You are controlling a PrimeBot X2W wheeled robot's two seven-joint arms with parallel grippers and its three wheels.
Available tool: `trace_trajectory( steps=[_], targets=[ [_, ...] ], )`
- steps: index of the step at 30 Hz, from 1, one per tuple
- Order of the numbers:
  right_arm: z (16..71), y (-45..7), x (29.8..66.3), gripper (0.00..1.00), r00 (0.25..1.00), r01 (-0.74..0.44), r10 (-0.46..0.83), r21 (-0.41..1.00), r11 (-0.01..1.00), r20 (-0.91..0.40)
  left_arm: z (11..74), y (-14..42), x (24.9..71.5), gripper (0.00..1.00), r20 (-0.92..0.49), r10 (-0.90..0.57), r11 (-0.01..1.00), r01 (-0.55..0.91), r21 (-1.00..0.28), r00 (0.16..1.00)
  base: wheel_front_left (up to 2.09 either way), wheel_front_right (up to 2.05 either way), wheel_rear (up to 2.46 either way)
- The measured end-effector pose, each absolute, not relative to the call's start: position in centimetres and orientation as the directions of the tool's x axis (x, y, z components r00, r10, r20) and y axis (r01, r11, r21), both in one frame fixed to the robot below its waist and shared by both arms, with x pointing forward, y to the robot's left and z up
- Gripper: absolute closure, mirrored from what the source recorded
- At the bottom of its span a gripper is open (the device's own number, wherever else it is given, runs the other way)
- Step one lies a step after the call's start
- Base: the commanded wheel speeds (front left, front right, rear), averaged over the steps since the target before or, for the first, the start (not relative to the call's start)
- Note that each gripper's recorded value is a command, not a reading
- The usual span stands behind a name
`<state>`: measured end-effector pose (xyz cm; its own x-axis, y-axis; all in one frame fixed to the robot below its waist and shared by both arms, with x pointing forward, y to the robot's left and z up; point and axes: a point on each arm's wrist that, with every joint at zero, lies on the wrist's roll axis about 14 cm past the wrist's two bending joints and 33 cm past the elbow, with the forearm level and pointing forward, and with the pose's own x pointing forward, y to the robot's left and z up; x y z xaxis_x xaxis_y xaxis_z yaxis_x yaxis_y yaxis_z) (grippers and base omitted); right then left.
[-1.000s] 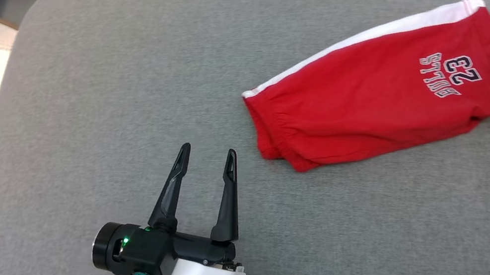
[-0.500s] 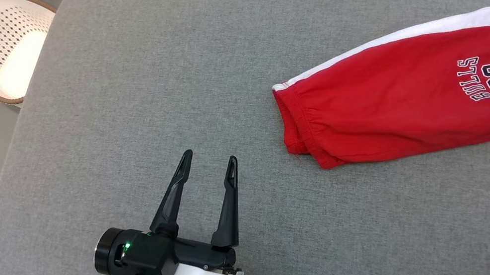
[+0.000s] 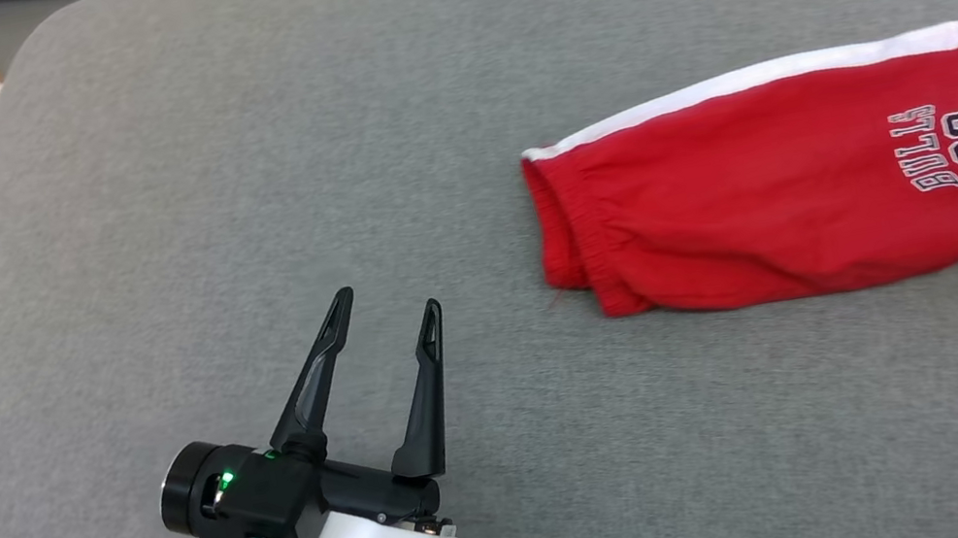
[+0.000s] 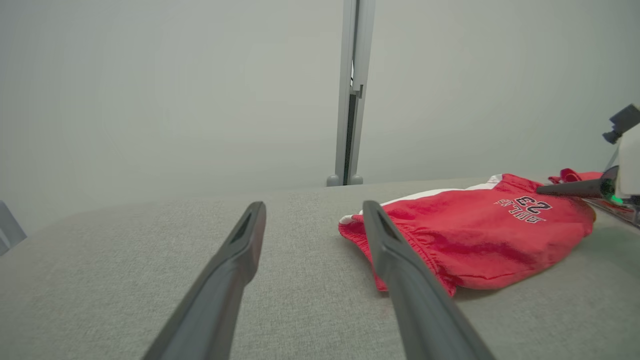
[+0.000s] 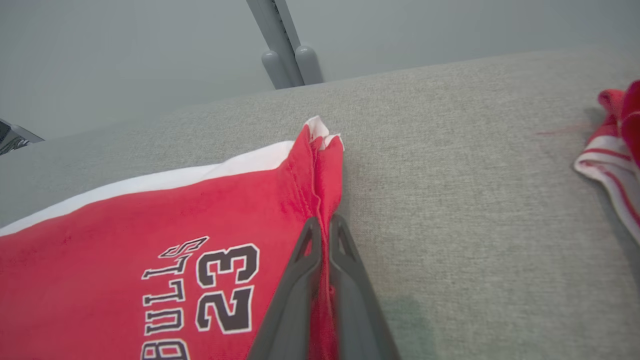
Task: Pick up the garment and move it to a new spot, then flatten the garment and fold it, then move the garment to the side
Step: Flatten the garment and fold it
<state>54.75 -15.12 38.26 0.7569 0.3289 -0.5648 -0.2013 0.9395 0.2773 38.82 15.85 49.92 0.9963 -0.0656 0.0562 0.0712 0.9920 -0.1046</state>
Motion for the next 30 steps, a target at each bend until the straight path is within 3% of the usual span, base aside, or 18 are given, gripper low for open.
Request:
trace_trajectory(
  steps=[7,11,21,30],
  targets=[
    [41.4,-21.9,54.0,1.00,0.817,-0.139,0.216,0.180,0.974,-0.535,50.3,13.7,39.4,0.00,0.078,-0.132,0.983,0.140,-0.119,0.988,0.00,0.00,0.00],
    [43.8,-22.2,54.1,1.00,0.845,-0.164,0.225,0.165,0.973,-0.486,50.1,12.7,39.6,0.00,0.077,-0.161,0.977,0.170,-0.129,0.984,0.00,0.00,0.00],
    [49.9,-14.3,54.0,1.00,0.835,-0.414,0.426,0.110,0.903,-0.349,51.5,12.0,39.2,0.00,0.114,-0.176,0.972,0.191,-0.138,0.978,0.00,0.00,0.00],
    [50.7,-5.2,51.1,1.00,0.706,-0.621,0.620,0.123,0.774,-0.342,51.9,12.9,38.2,0.00,0.122,-0.146,0.978,0.162,-0.132,0.982,0.00,0.00,0.00]
  ],
)
